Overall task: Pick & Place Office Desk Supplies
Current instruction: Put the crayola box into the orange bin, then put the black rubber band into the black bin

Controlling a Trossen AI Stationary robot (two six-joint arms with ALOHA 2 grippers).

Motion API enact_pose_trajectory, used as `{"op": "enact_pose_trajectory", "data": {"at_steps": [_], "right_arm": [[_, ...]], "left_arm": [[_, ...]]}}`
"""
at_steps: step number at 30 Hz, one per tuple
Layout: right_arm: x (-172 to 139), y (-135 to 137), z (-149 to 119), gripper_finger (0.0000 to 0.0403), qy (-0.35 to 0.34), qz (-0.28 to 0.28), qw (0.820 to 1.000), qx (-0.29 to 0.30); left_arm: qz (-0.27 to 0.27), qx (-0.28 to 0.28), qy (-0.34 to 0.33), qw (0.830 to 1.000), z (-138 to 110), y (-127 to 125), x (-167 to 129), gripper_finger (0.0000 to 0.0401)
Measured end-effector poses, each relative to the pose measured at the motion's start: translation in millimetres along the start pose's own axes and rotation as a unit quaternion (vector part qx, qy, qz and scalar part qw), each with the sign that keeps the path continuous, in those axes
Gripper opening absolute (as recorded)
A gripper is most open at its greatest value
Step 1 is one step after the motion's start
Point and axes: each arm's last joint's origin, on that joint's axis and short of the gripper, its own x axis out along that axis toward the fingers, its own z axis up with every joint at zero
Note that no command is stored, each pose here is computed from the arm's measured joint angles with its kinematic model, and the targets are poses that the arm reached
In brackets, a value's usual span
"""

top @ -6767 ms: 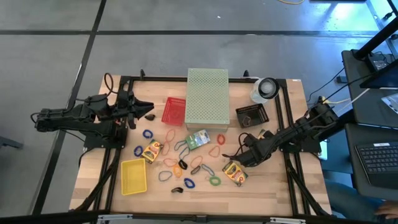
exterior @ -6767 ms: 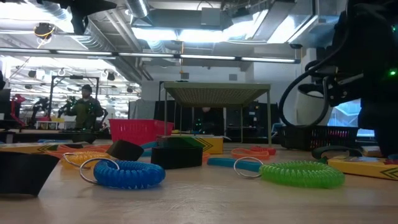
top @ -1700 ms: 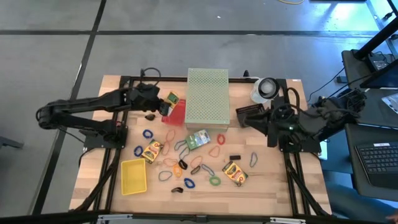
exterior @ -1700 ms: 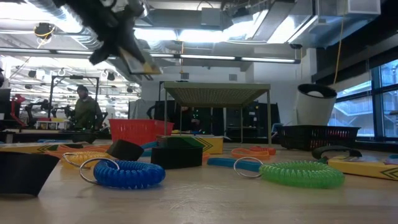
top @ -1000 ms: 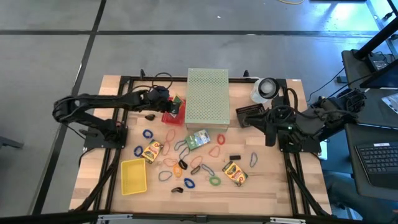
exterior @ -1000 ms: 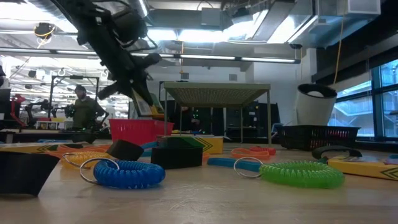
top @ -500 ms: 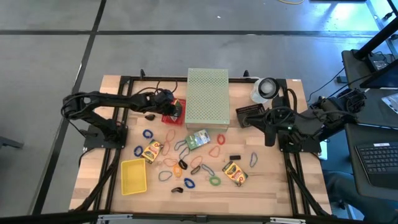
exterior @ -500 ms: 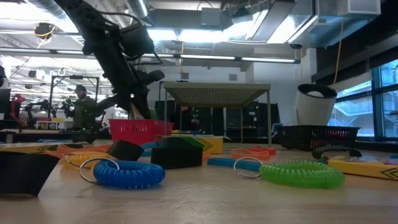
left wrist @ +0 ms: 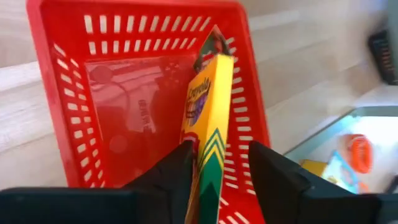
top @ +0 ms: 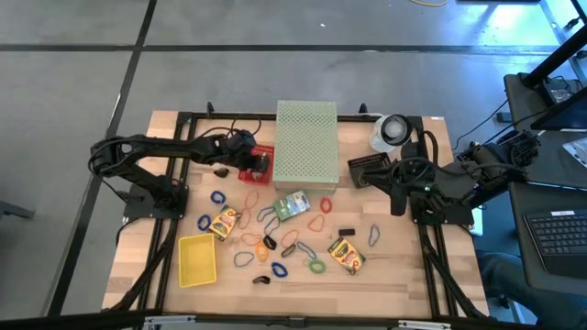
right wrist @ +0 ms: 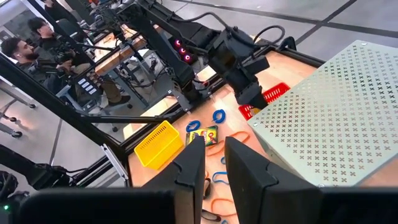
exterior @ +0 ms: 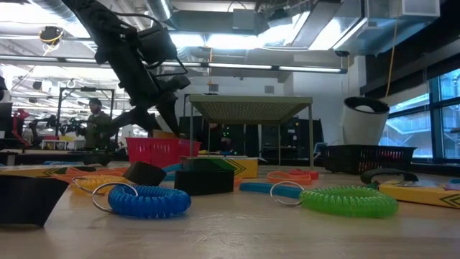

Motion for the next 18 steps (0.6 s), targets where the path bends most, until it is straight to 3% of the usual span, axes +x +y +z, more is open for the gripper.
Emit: {"op": "enact_pose_trajectory", "data": {"at_steps": [7, 11, 14, 18], "right_arm": [[0, 0, 0, 0.0063, 0.001, 0.001, 1.000, -0.002], [0, -1, -1, 0.0063, 0.008, -0.002, 1.000, -0.008], [0, -7, -7, 0.0063, 0.043, -0.017, 0.998, -0.032], [7, -13, -23, 0.0063, 0.119, -0.053, 0.990, -0.046]], "left_arm": [[-0.058, -0.018, -0.021, 0.998, 22, 9, -29, 0.0186], [-0.125, 0.005, -0.026, 0.992, 29, 8, -51, 0.0184], [-0.209, 0.044, -0.024, 0.977, 30, -1, -69, 0.0180], [-0.316, 0.096, -0.050, 0.943, 26, -20, -96, 0.0173]]}}
